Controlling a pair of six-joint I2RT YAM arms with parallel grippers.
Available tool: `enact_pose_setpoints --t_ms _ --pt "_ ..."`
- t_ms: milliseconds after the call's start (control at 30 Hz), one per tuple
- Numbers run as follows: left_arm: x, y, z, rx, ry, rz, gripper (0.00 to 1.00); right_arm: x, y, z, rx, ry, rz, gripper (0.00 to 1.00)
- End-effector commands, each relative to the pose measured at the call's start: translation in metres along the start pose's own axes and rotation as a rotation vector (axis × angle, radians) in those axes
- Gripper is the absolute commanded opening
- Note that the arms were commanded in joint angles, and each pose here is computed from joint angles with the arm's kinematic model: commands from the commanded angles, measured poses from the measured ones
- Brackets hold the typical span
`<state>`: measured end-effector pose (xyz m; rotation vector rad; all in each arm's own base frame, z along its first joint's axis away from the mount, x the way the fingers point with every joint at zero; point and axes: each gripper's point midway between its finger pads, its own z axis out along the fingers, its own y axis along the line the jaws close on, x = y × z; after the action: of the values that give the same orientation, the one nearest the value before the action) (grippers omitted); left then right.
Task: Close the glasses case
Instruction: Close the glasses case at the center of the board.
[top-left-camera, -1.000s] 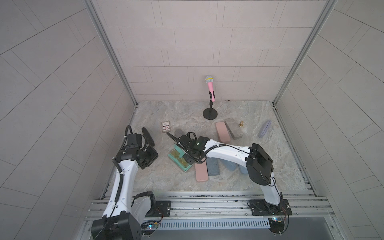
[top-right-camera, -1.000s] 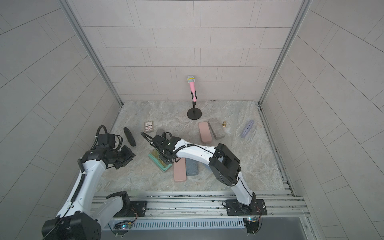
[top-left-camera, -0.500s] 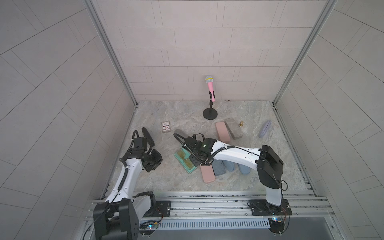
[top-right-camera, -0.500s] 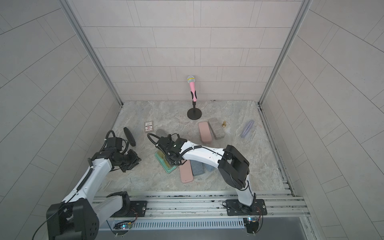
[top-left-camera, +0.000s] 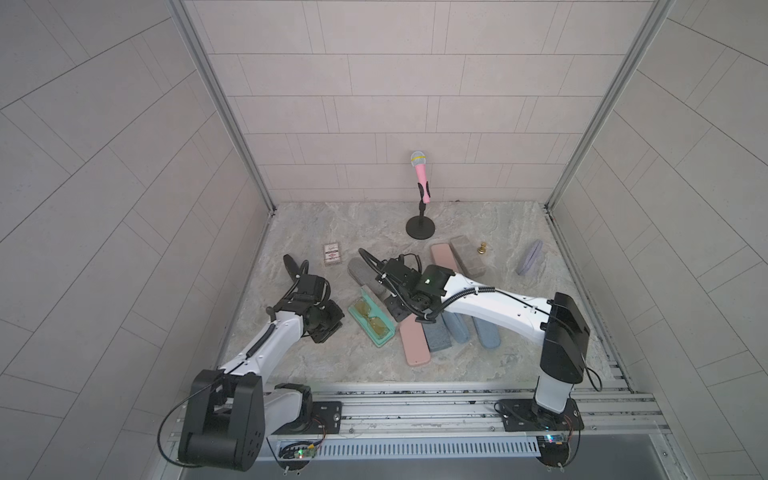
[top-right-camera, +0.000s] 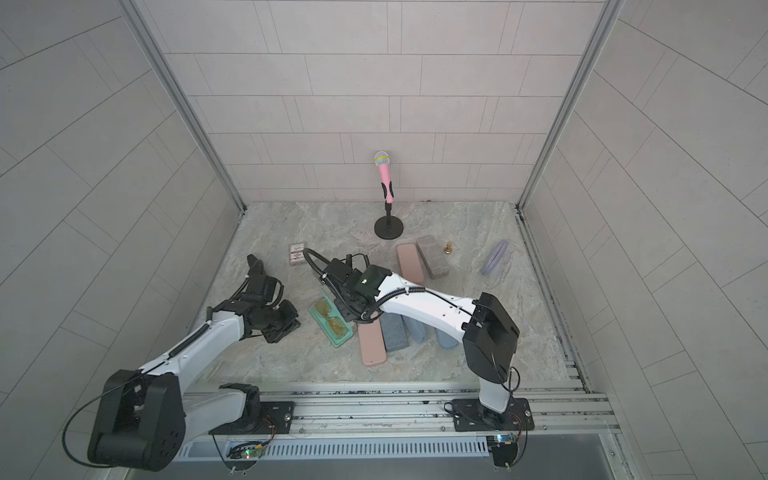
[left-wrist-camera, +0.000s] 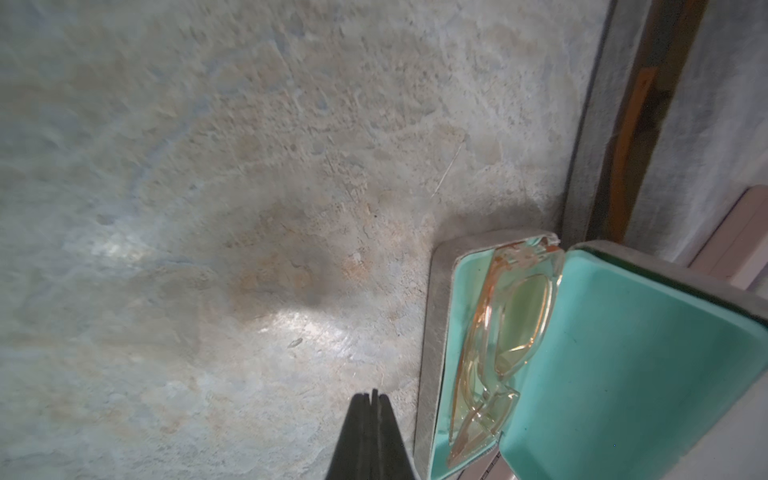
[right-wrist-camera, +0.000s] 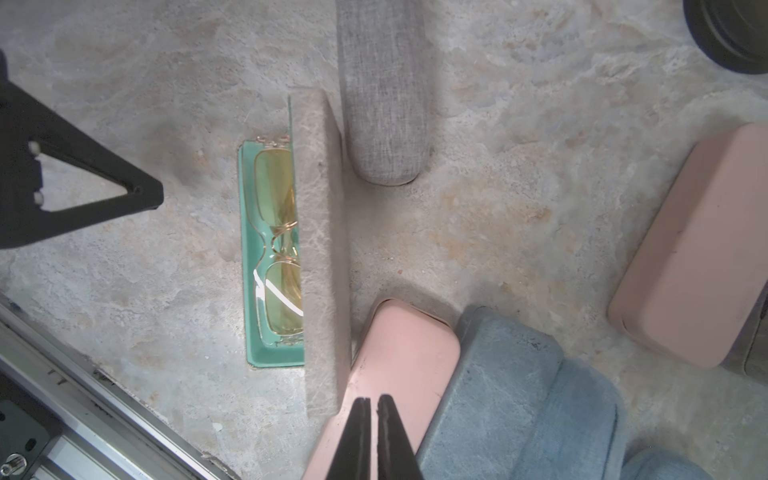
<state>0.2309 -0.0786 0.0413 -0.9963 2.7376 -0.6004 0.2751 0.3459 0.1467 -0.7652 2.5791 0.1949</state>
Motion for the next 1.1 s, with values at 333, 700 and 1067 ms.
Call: enact_pose_setpoints --t_ms 333,700,1067 --pt "-0.002 0.002 0.032 -0.068 -0.005 -0.004 0.00 -0.002 0.000 0.044 -0.129 0.114 0.059 0.08" --pt "0.000 -0.009 0.051 -0.071 0.009 0.019 0.00 0.006 0.014 0.052 -0.167 0.166 0.034 0.10" --pt "0.000 -0.019 0.047 -0.039 0.000 0.034 0.00 0.011 0.038 0.059 -0.167 0.195 -0.010 0.10"
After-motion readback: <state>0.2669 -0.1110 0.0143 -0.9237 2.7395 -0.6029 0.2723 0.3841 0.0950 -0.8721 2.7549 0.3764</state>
